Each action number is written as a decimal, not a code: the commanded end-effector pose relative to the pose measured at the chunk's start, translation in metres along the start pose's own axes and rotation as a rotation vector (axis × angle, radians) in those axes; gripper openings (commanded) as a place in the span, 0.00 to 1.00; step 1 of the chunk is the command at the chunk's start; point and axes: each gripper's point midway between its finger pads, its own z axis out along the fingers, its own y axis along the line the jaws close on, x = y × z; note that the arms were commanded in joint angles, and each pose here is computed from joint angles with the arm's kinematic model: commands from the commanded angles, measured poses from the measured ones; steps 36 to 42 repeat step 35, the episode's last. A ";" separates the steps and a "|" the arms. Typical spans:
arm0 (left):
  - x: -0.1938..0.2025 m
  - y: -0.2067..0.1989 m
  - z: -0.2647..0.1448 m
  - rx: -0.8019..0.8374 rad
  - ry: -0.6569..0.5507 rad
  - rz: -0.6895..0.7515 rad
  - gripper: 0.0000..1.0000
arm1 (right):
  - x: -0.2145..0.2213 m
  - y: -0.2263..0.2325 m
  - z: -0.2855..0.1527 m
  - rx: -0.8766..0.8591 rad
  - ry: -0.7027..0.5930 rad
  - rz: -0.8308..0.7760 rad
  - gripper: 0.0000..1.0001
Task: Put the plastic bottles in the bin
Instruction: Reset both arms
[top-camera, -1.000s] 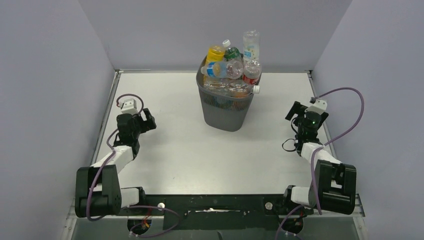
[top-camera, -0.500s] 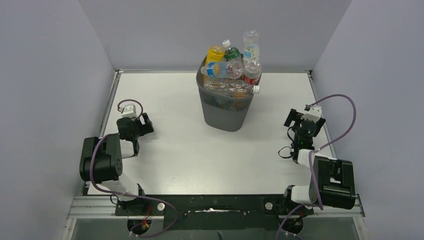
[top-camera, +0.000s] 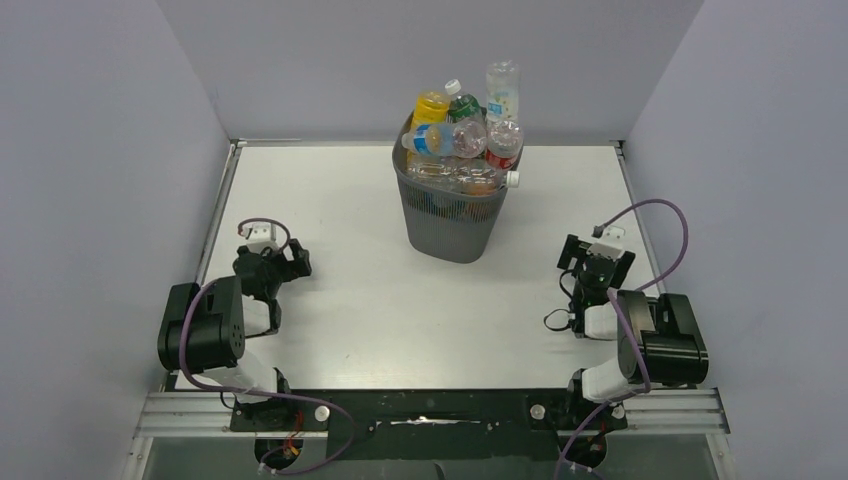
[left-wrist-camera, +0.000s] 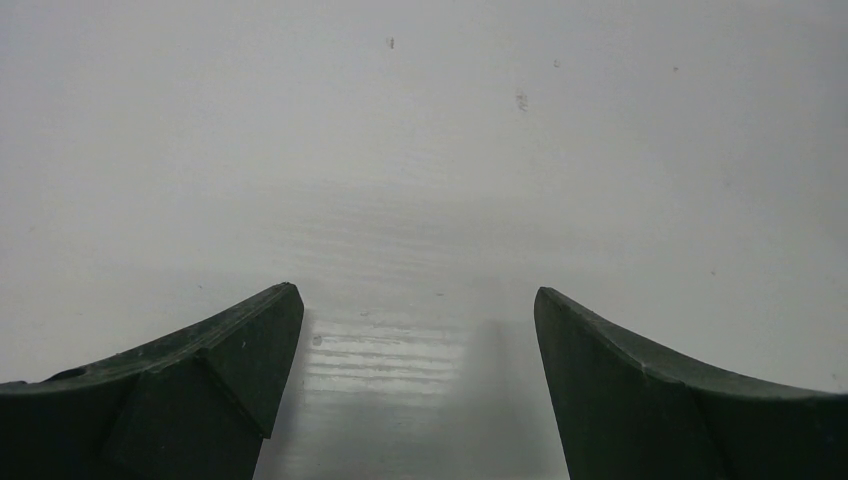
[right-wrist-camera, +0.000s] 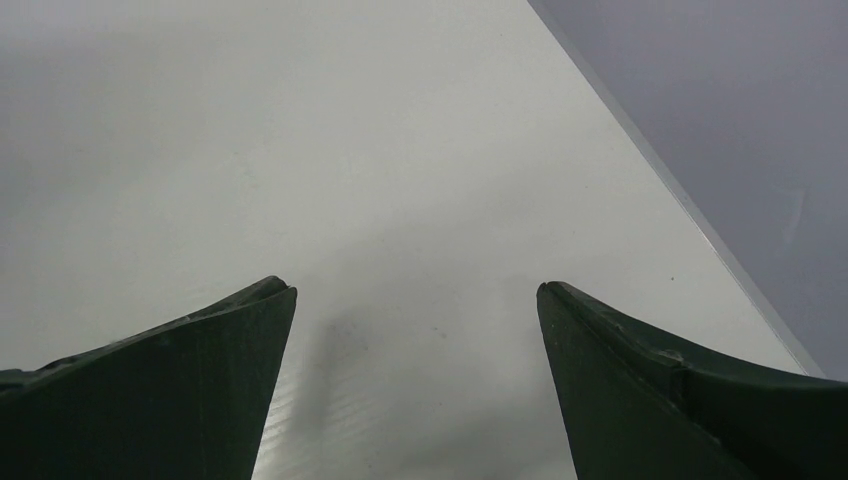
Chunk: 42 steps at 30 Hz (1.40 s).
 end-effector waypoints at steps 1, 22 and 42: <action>-0.048 -0.017 -0.013 0.086 -0.229 0.079 0.87 | -0.045 0.004 -0.003 -0.022 -0.215 0.024 0.98; -0.040 -0.023 -0.018 0.105 -0.251 0.119 0.87 | -0.040 0.019 0.010 -0.161 -0.164 0.003 0.98; -0.039 -0.024 -0.015 0.099 -0.242 0.128 0.87 | -0.039 0.026 0.009 -0.204 -0.165 -0.026 0.98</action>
